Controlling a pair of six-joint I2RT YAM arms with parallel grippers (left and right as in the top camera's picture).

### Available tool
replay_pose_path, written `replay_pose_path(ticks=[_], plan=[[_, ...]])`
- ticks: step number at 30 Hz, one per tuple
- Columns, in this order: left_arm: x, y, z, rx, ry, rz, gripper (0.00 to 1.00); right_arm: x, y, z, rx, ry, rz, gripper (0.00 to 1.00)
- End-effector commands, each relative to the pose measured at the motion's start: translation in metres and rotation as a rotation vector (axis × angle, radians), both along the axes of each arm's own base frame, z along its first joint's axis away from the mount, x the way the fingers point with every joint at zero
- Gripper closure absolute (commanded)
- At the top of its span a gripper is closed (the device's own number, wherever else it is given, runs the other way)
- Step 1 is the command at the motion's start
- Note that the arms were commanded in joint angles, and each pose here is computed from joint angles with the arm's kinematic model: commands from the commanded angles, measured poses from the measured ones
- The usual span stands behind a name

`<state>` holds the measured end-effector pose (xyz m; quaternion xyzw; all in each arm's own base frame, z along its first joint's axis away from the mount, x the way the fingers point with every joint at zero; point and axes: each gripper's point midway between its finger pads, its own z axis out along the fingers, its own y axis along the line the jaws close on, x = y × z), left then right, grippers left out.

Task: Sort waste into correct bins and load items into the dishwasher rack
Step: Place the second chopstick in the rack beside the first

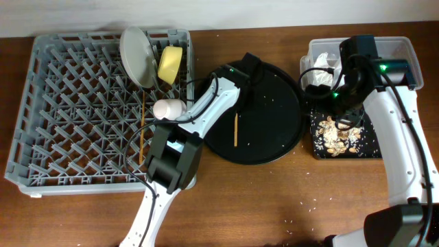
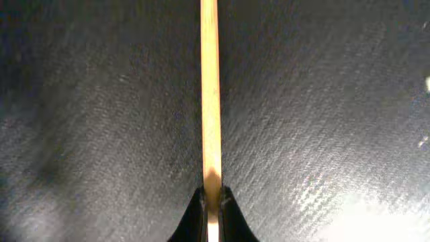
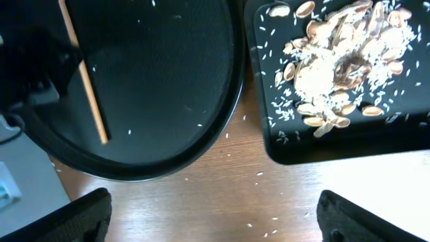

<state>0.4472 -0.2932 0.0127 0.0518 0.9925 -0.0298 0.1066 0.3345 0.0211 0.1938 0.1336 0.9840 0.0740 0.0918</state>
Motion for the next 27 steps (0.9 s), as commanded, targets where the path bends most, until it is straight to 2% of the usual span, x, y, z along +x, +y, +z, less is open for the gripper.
replay_pose_path(ticks=[1,9,13,15,18,23,27], plan=[[0.006,0.011,0.023,0.081,-0.026,-0.063,0.99,0.0,0.002,-0.002,0.004,0.007,-0.007,0.01],[-0.004,0.041,0.106,0.185,-0.043,-0.074,1.0,0.0,0.002,-0.002,0.004,0.007,-0.007,0.01],[-0.009,0.063,0.143,0.189,-0.046,-0.098,1.0,0.0,0.002,-0.002,0.004,0.007,-0.007,0.02],[-0.01,0.063,0.158,0.133,-0.047,-0.197,1.0,0.0,0.002,-0.002,0.004,0.007,-0.007,0.02],[-0.003,0.084,0.182,0.089,-0.08,-0.155,1.0,0.0,0.002,-0.002,0.004,0.007,-0.007,0.02],[0.013,0.141,0.207,0.093,-0.127,-0.083,1.0,0.0,0.002,-0.002,0.004,0.007,-0.007,0.01],[0.012,0.176,0.22,0.091,-0.128,-0.013,1.0,0.0,0.002,-0.002,0.004,0.007,-0.007,0.02]])
